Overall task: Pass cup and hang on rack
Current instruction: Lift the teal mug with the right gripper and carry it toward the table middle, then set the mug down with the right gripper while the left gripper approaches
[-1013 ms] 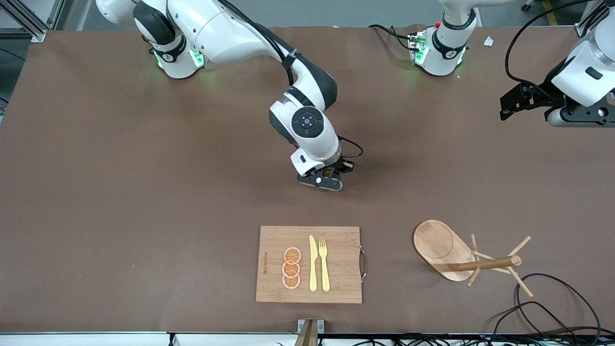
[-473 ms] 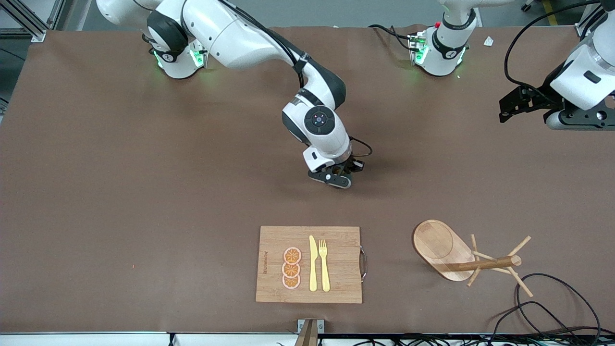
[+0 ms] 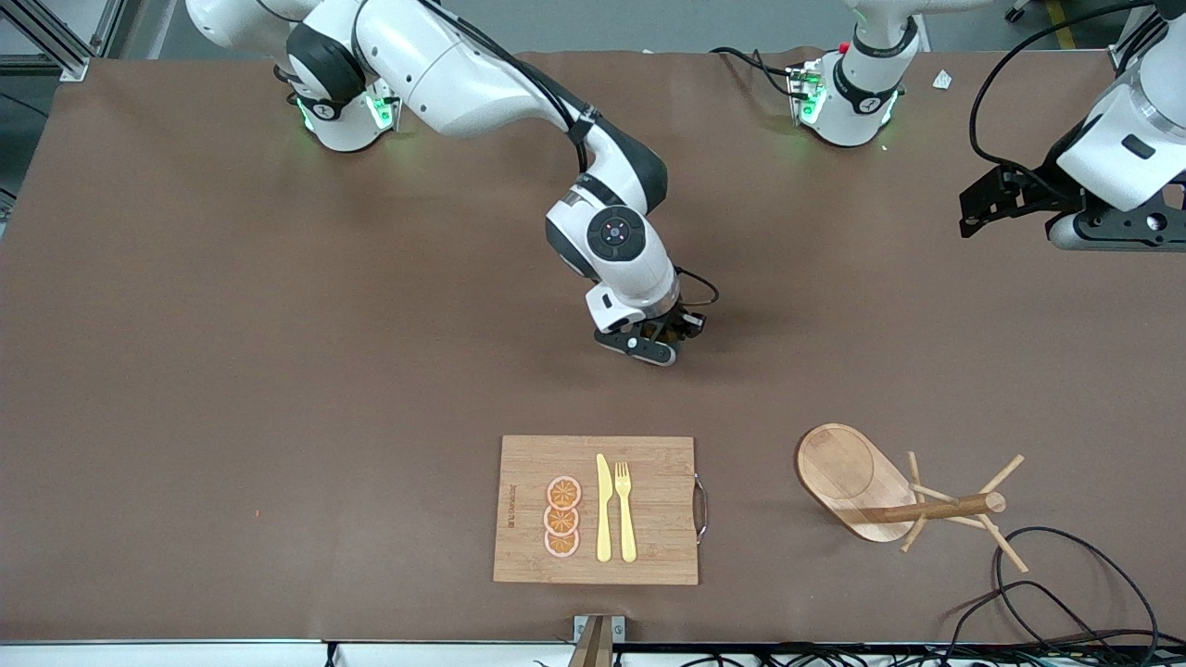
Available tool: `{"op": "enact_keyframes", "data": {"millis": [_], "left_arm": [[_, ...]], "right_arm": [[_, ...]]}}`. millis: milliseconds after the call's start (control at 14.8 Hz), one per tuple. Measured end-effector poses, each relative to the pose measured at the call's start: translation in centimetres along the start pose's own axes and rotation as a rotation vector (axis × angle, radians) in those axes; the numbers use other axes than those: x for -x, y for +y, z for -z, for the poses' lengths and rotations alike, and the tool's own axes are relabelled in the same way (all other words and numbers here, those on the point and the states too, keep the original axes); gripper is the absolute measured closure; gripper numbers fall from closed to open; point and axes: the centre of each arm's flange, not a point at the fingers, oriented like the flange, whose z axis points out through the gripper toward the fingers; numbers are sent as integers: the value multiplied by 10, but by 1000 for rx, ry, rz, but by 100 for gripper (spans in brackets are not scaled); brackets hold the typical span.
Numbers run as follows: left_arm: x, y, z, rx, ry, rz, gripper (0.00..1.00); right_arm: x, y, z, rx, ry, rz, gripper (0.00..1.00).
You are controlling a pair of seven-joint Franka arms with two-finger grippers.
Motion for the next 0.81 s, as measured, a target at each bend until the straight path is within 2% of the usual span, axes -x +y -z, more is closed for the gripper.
{"op": "enact_keyframes", "data": {"millis": [135, 203, 338, 405, 540, 810], "left_arm": [[-1, 9, -1, 0, 0, -14, 0], [-1, 16, -2, 0, -1, -15, 0], [-1, 31, -5, 0, -7, 23, 0], [-2, 38, -7, 0, -11, 49, 0], [-2, 56, -13, -1, -20, 81, 0], [-9, 94, -27, 12, -8, 125, 0]], "right_arm": [[-5, -4, 11, -15, 11, -4, 34], [-10, -5, 20, -13, 14, -8, 21], [-30, -4, 47, -14, 26, -27, 4], [-43, -3, 64, -24, 37, -37, 0], [-81, 8, 100, -31, 57, -36, 0], [-202, 80, 185, 25, 70, 106, 0]]}}
